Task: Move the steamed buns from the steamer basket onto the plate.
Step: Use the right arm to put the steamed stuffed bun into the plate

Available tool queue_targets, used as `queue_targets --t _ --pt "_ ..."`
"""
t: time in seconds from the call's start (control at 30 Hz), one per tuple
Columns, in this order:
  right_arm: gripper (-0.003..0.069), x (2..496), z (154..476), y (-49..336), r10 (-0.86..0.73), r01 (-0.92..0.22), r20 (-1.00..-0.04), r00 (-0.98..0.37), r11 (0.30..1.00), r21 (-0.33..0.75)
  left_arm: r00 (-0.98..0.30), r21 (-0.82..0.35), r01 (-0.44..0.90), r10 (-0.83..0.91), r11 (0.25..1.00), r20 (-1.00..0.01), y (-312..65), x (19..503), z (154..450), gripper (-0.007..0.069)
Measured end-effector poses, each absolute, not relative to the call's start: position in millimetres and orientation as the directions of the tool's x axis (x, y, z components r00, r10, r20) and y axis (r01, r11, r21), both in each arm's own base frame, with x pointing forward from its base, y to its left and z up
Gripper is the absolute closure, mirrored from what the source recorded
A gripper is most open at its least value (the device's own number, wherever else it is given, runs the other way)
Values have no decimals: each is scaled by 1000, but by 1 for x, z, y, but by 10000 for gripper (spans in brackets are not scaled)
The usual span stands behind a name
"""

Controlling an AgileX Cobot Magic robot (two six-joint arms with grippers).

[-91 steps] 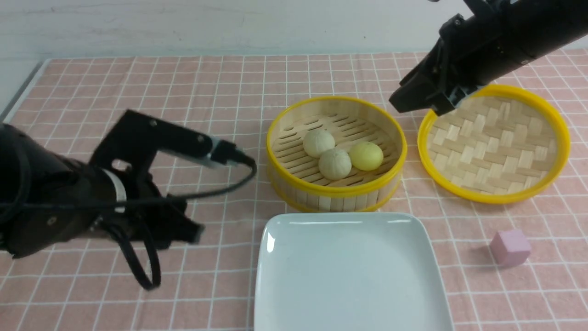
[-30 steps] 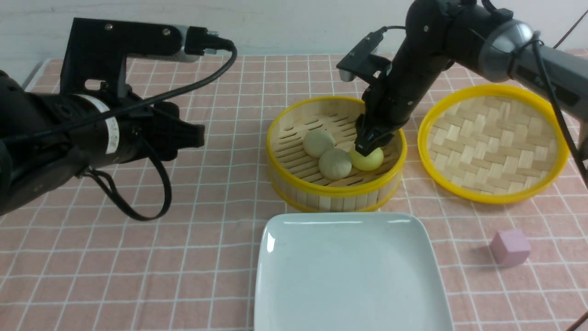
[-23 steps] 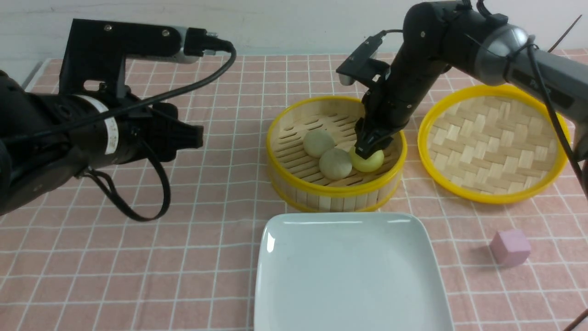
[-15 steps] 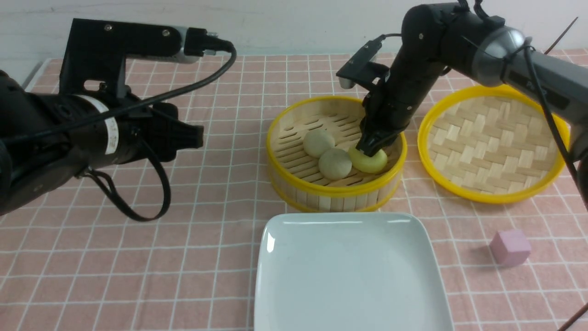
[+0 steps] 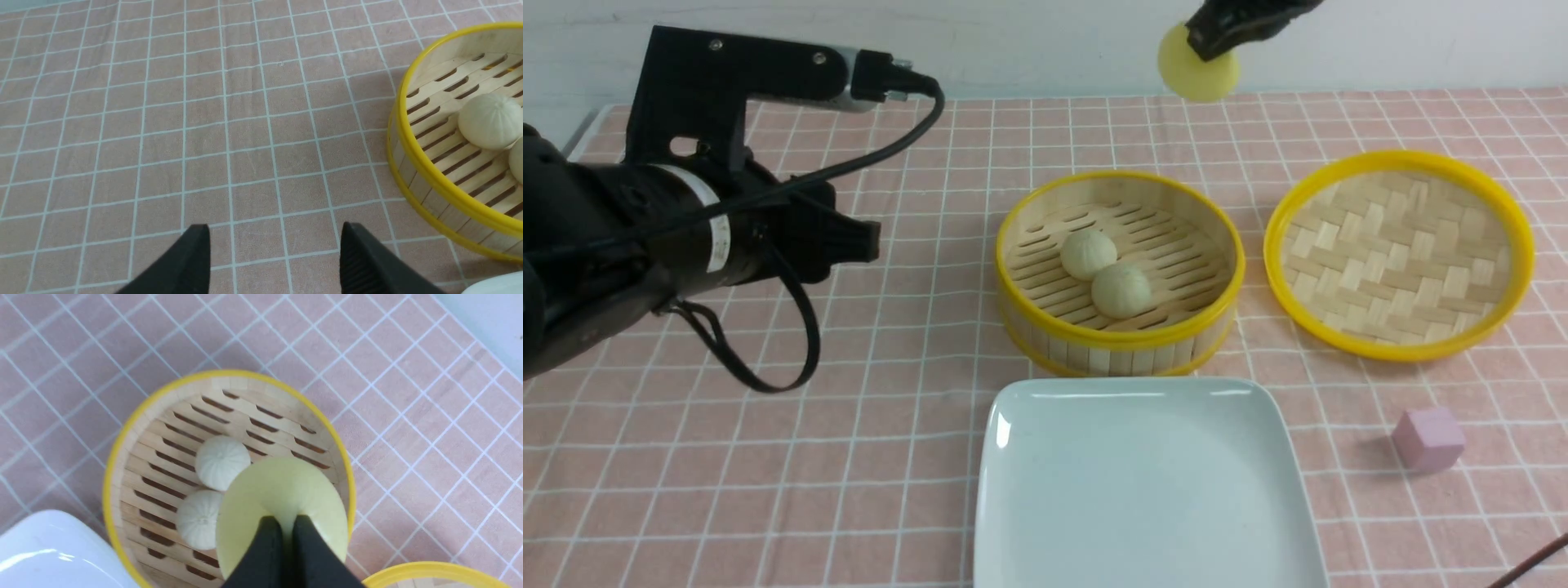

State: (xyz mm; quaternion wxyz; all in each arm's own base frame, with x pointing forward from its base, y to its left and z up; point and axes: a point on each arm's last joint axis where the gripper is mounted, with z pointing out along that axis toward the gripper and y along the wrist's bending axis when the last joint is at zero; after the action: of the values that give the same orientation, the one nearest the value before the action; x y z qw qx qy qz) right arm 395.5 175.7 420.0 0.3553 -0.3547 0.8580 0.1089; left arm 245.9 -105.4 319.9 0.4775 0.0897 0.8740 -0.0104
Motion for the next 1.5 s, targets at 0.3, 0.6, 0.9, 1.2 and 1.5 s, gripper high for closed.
queue_targets --t 0.3,0.6,0.9,1.2,1.5 --pt "647 327 454 162 -445 -641 -696 -563 767 29 -522 78 170 157 982 -838 -105 246 320 187" --pt "647 275 361 177 -630 -736 -452 -632 670 95 -512 75 179 158 981 -844 -106 247 321 187" --pt "647 305 251 190 -689 -759 -384 -615 650 49 -505 79 184 163 980 -847 -107 247 322 187" --pt "647 322 209 197 -716 -768 -339 -610 639 33 -499 91 187 174 978 -849 -106 247 322 187" --pt "549 321 208 195 -730 -775 -318 -604 631 25 -495 99 189 181 977 -850 -106 247 322 187"
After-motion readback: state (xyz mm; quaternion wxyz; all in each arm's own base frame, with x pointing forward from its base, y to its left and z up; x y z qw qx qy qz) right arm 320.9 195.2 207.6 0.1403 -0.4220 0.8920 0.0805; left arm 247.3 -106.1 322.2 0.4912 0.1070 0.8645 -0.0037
